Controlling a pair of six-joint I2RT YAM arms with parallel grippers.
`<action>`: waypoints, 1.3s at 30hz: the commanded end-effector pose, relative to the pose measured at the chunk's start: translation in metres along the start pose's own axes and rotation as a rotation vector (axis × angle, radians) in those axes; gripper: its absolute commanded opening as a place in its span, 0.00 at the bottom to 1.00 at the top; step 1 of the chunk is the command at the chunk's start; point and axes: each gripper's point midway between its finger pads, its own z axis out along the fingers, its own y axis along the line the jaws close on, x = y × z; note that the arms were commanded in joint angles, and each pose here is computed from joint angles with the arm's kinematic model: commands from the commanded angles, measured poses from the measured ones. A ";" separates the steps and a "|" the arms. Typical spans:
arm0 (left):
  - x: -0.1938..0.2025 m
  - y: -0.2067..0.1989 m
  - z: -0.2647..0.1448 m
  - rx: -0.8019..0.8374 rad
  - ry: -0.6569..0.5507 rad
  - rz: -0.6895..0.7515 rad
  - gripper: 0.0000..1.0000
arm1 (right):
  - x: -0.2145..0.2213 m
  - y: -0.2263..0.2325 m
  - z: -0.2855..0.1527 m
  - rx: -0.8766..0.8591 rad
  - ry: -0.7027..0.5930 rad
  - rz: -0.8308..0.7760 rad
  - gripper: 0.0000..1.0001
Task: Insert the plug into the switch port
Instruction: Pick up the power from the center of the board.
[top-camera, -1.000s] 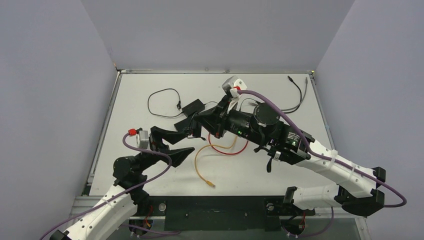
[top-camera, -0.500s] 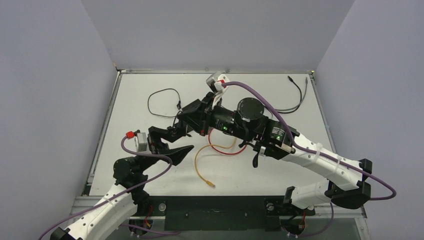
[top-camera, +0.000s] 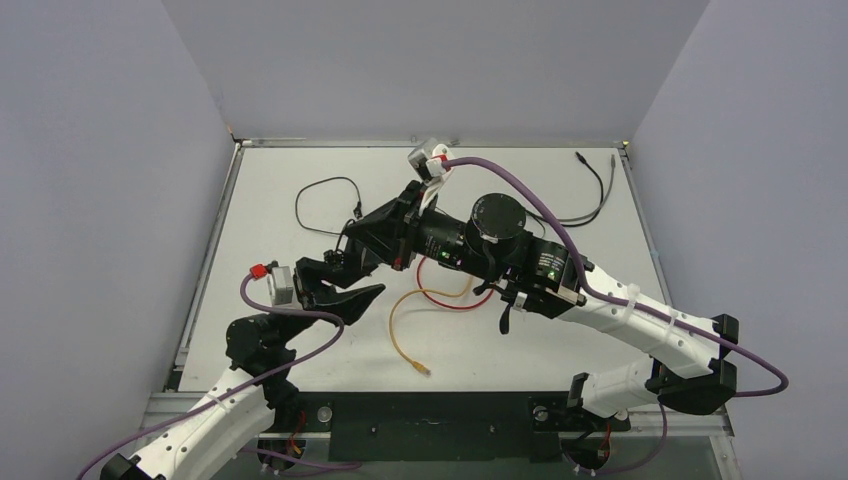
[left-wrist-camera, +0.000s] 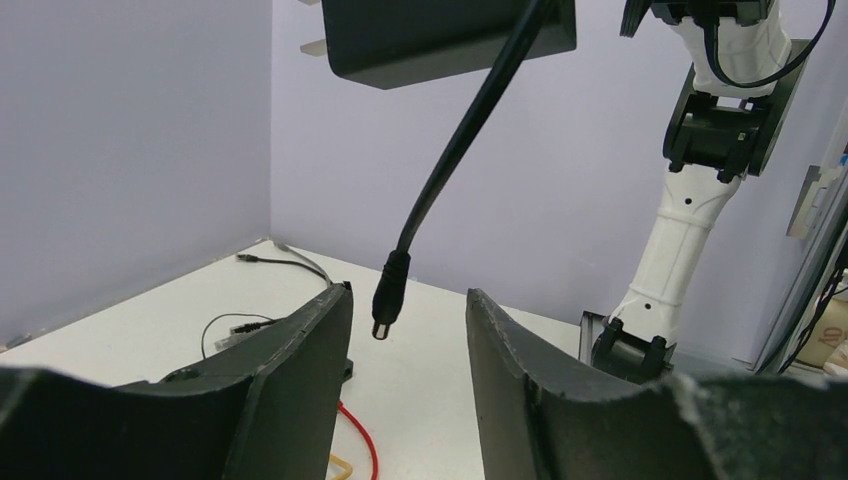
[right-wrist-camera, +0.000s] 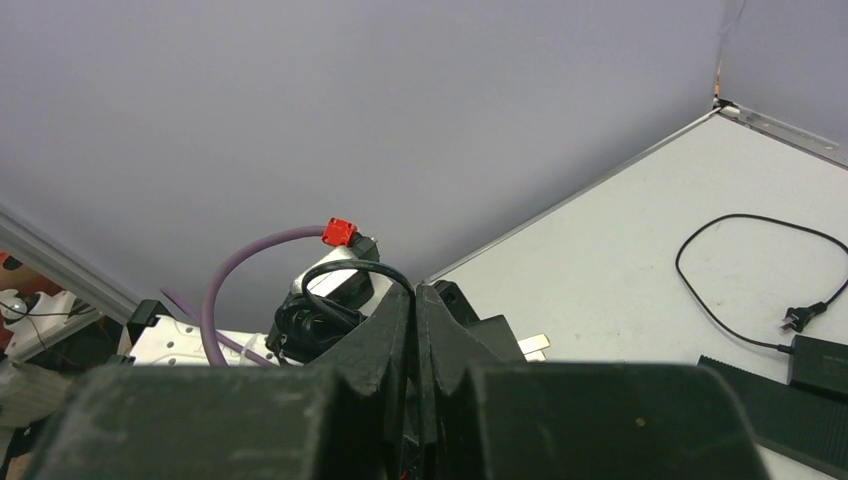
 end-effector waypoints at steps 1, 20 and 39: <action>-0.015 -0.007 0.003 0.028 -0.061 0.036 0.40 | -0.031 0.018 -0.001 -0.055 -0.097 0.018 0.00; -0.008 0.004 0.007 -0.050 0.001 -0.101 0.00 | -0.019 -0.031 -0.033 0.125 -0.143 0.007 0.00; 0.085 0.012 -0.011 -0.211 0.536 -0.503 0.00 | 0.153 -0.196 -0.153 0.720 0.137 -0.028 0.00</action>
